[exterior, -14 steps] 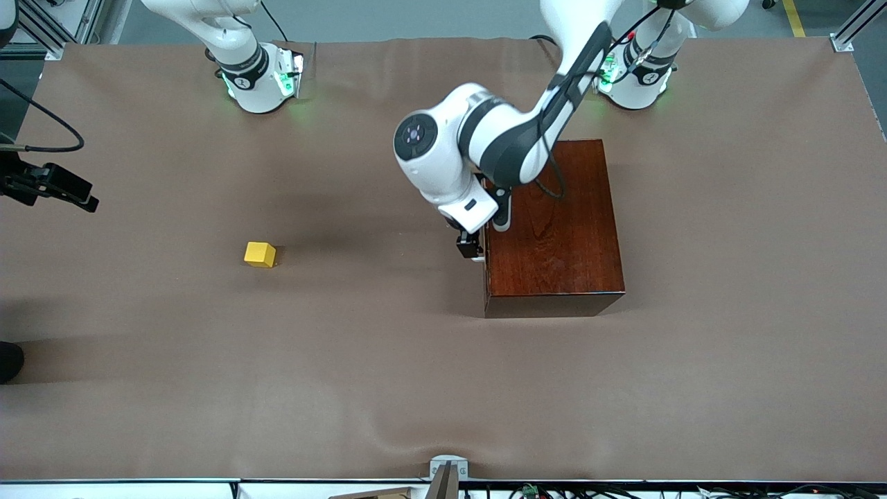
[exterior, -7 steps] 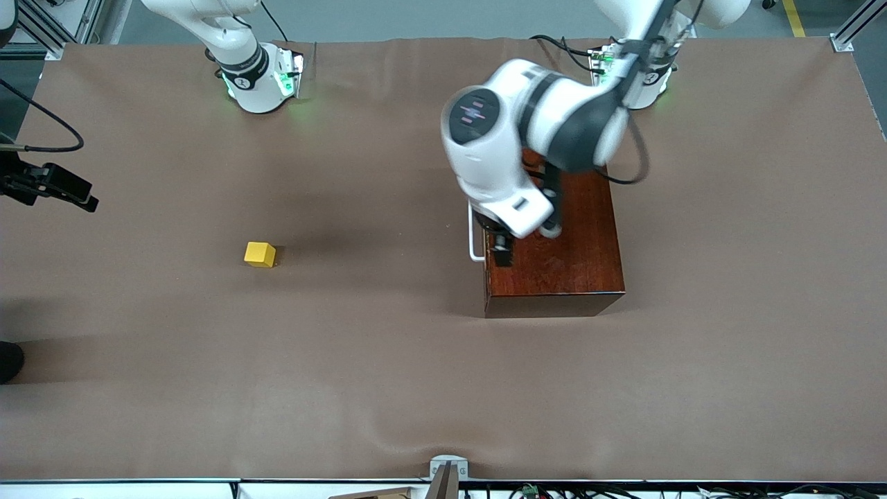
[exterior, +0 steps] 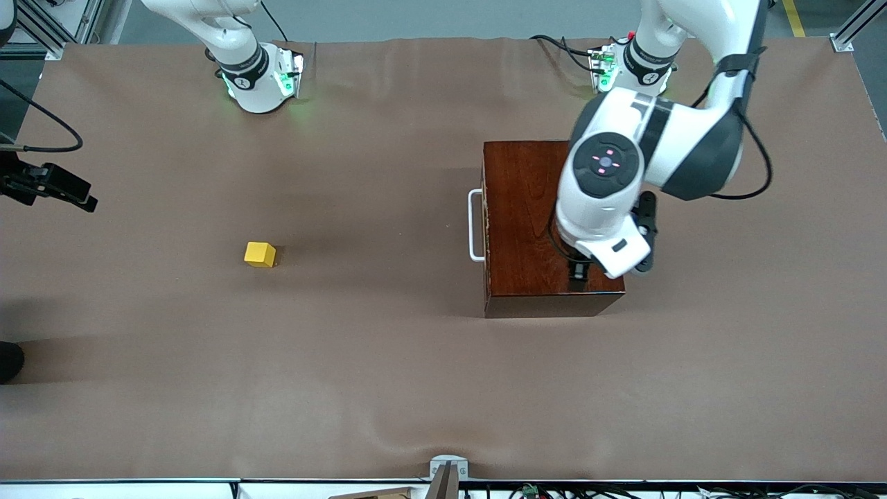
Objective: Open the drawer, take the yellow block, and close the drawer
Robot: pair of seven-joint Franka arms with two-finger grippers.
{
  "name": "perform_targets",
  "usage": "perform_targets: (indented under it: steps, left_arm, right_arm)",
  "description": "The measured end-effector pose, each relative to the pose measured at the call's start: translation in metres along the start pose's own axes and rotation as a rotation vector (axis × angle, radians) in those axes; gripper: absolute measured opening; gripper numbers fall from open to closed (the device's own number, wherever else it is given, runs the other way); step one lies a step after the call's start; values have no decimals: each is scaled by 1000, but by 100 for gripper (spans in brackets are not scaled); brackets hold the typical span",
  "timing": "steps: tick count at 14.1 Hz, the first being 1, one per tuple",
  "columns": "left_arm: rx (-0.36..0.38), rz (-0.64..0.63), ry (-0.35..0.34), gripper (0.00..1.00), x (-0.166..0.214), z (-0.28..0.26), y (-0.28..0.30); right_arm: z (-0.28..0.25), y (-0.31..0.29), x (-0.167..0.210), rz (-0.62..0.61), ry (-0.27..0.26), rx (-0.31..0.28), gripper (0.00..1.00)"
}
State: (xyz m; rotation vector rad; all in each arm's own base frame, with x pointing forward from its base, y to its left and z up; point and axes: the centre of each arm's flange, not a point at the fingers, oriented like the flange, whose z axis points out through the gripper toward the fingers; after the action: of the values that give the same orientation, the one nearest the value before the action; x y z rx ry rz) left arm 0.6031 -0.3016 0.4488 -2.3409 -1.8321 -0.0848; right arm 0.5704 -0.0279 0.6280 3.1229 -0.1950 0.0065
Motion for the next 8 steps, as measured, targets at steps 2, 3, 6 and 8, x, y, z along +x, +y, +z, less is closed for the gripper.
perform_targets:
  steps: [2,3,6,8]
  left_arm:
    - [28,65,-8,100,39,6,-8]
    - [36,95,-16,100,62,7,-13]
    - [36,180,-43,100,128,1,-35]
    - [25,227,-57,100,160,-4,-49]
  right_arm:
    - [0,0,0,-1,0,0,100]
    - [0,-1,0,-1,0,0,100]
    - [0,-1,0,-2,0,0,100]
    - [0,-1,0,-2,0,0,100]
